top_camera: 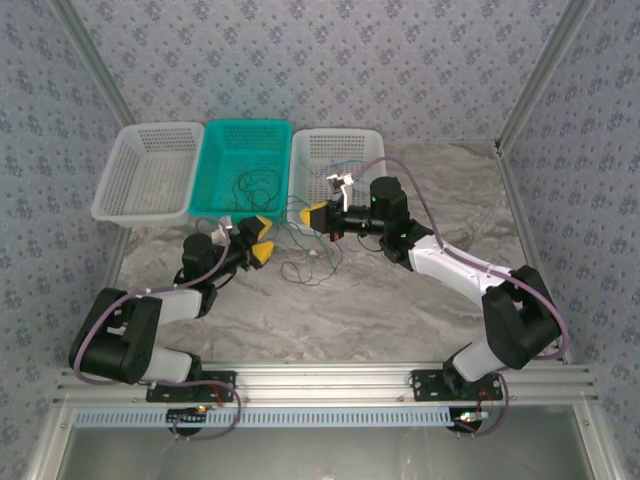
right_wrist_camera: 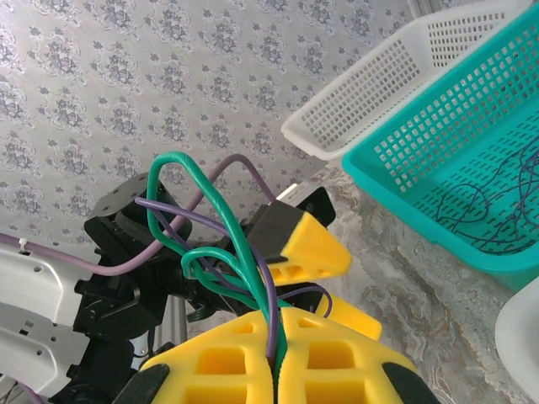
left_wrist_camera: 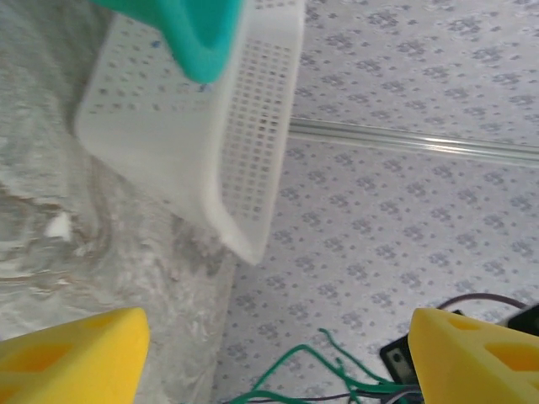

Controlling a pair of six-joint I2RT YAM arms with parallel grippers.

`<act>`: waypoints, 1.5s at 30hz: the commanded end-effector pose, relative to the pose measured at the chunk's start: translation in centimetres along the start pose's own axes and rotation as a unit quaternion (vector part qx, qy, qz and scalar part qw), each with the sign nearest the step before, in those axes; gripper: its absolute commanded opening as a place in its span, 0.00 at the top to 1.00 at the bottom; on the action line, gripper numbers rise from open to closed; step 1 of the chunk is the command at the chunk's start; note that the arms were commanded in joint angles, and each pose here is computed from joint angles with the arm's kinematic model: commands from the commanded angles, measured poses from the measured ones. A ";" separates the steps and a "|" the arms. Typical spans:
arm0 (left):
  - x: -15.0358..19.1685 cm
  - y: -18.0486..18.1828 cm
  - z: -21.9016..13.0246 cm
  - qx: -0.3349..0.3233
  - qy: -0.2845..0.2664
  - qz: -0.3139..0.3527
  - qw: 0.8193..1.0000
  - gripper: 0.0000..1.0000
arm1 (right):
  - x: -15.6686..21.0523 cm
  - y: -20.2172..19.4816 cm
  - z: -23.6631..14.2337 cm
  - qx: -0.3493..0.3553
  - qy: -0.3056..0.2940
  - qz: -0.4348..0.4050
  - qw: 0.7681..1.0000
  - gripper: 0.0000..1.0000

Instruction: Untangle the cables

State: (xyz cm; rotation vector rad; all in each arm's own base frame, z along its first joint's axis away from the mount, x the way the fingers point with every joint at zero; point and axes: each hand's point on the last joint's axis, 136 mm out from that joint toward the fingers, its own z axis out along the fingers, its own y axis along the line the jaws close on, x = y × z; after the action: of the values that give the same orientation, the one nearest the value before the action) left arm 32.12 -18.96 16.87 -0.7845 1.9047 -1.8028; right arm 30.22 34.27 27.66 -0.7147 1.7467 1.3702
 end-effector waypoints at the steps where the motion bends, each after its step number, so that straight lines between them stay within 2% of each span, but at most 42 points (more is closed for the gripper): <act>1: 0.8 -4.0 0.8 0.054 0.021 0.002 0.998 0.29 | -2.5 1.8 -0.3 -0.014 -0.030 -0.025 0.999 1.00; 3: 1.3 -4.2 1.4 0.057 0.034 -0.009 0.998 0.42 | -2.7 1.8 -0.3 -0.011 -0.036 -0.028 0.999 1.00; 6: 1.7 -4.4 2.1 0.063 0.041 -0.023 0.997 0.53 | -2.7 1.7 -0.2 -0.010 -0.042 -0.036 0.998 1.00; 8: 1.7 -4.6 2.4 0.070 0.044 -0.031 0.996 0.66 | -2.4 1.7 -0.1 -0.009 -0.042 -0.041 0.998 1.00; 12: 1.6 -4.5 2.6 0.068 0.042 -0.024 0.996 1.00 | -1.4 0.8 0.0 0.005 -0.034 -0.042 0.999 1.00; 16: 1.3 -3.2 1.9 0.025 0.024 0.015 0.999 1.00 | -0.2 0.1 -0.1 0.016 -0.022 -0.029 0.999 1.00; 21: 0.3 -4.3 -0.6 -0.013 -0.013 0.084 0.996 1.00 | 1.1 -0.4 -0.5 0.027 -0.010 -0.018 0.999 1.00; 23: -0.3 -4.8 -2.5 -0.058 -0.044 0.135 0.988 1.00 | 2.1 -1.0 -0.5 0.039 0.001 -0.012 0.999 0.99; 26: -0.8 -7.5 -5.7 -0.097 -0.096 0.228 0.964 1.00 | 4.3 -2.0 -0.4 0.052 0.020 0.005 0.998 0.94; 30: 0.0 -12.4 -7.2 -0.051 -0.113 0.289 0.949 1.00 | 8.3 -3.3 0.6 0.081 0.076 0.051 0.993 0.86; 31: 0.4 -13.5 -7.1 -0.034 -0.106 0.296 0.949 1.00 | 9.2 -3.0 1.1 0.070 0.089 0.064 0.992 0.84; 34: 1.3 -16.2 -6.8 0.012 -0.093 0.317 0.944 1.00 | 11.0 -1.9 2.1 0.058 0.111 0.075 0.989 0.67; 36: 1.6 -17.0 -6.7 0.018 -0.086 0.332 0.939 1.00 | 11.0 -1.7 2.0 0.068 0.111 0.073 0.989 0.58; 41: 2.6 -16.9 -6.6 -0.001 -0.067 0.362 0.930 1.00 | 7.0 -1.1 -0.2 0.115 0.069 0.010 0.991 0.31; 45: 3.1 -16.1 -6.4 -0.010 -0.063 0.367 0.928 1.00 | 3.5 2.8 0.0 0.079 0.053 -0.112 0.989 0.27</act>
State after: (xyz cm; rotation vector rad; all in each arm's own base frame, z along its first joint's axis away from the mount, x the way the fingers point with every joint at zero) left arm 28.44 -15.87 32.51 -0.2031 1.8142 -1.2540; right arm 26.41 34.52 21.57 -0.7490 1.9545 1.1470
